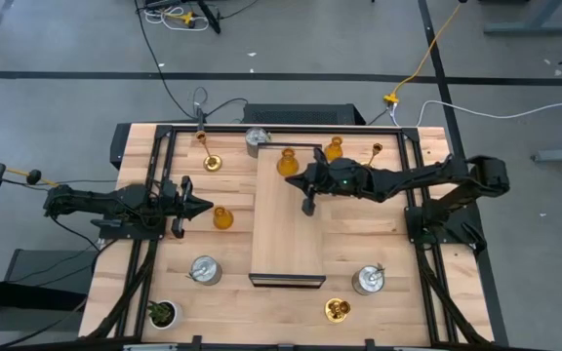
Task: Pick & Place candle stick holders
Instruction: Put the bottom right glass candle holder on the shelf, then put the top right glass candle holder on the shelf aligned with the other glass candle holder
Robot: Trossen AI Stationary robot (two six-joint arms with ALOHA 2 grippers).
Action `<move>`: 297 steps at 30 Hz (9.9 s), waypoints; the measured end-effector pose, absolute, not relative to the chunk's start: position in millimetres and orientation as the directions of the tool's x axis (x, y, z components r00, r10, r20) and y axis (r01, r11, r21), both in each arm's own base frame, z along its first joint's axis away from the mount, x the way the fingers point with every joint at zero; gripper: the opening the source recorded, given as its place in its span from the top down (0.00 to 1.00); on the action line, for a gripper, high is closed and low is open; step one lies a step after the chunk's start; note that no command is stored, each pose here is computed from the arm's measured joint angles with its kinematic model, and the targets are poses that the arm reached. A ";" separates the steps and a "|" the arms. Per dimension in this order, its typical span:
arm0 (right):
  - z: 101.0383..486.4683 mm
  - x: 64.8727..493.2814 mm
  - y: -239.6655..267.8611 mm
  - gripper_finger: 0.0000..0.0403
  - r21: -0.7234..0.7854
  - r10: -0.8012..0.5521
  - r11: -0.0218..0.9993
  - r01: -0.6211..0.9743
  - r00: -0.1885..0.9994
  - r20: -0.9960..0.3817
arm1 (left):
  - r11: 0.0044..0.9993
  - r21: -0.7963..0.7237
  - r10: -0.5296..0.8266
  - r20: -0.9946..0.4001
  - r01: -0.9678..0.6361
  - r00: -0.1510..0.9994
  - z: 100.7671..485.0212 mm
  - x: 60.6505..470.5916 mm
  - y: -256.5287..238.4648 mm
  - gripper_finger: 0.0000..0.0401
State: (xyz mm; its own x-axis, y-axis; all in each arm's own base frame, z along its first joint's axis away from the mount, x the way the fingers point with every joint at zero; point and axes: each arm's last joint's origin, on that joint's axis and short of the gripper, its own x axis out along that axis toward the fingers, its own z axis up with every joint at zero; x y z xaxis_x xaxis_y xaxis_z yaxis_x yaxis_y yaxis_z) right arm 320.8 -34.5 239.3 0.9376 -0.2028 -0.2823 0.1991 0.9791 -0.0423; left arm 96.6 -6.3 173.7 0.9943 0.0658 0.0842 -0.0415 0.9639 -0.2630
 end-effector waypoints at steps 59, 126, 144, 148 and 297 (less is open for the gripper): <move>222.1 339.1 -65.4 1.00 -0.097 -0.460 0.885 0.455 0.822 -0.336 | 0.964 -0.263 0.066 0.084 -0.042 0.994 173.5 96.6 -6.3 0.98; 245.0 304.9 -81.9 1.00 -0.213 -0.468 0.883 0.417 0.764 -0.444 | 0.964 -0.263 0.066 0.084 -0.042 0.994 173.5 96.7 -6.3 0.98; 245.1 305.3 -82.7 1.00 -0.233 -0.441 0.898 0.374 0.780 -0.444 | 0.964 -0.263 0.066 0.084 -0.042 0.994 173.5 96.6 -6.3 0.98; 245.6 305.9 -82.1 1.00 -0.221 -0.415 0.910 0.352 0.796 -0.441 | 0.964 -0.263 0.066 0.084 -0.042 0.994 173.5 96.6 -6.3 0.98; 220.2 233.5 -222.9 0.04 -0.096 -0.318 0.830 0.550 0.324 -0.891 | 0.964 -0.263 0.066 0.082 -0.042 0.994 173.4 96.7 -6.3 0.98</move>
State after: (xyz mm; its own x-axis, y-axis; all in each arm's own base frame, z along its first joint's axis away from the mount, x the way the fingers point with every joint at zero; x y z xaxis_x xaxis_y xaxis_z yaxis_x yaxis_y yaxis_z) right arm 233.5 -222.9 220.2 0.3239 -0.3178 -0.8911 0.5498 0.8297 -0.0961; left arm 96.7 -6.3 173.4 0.9944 0.0660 0.0822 -0.0422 0.9640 -0.2627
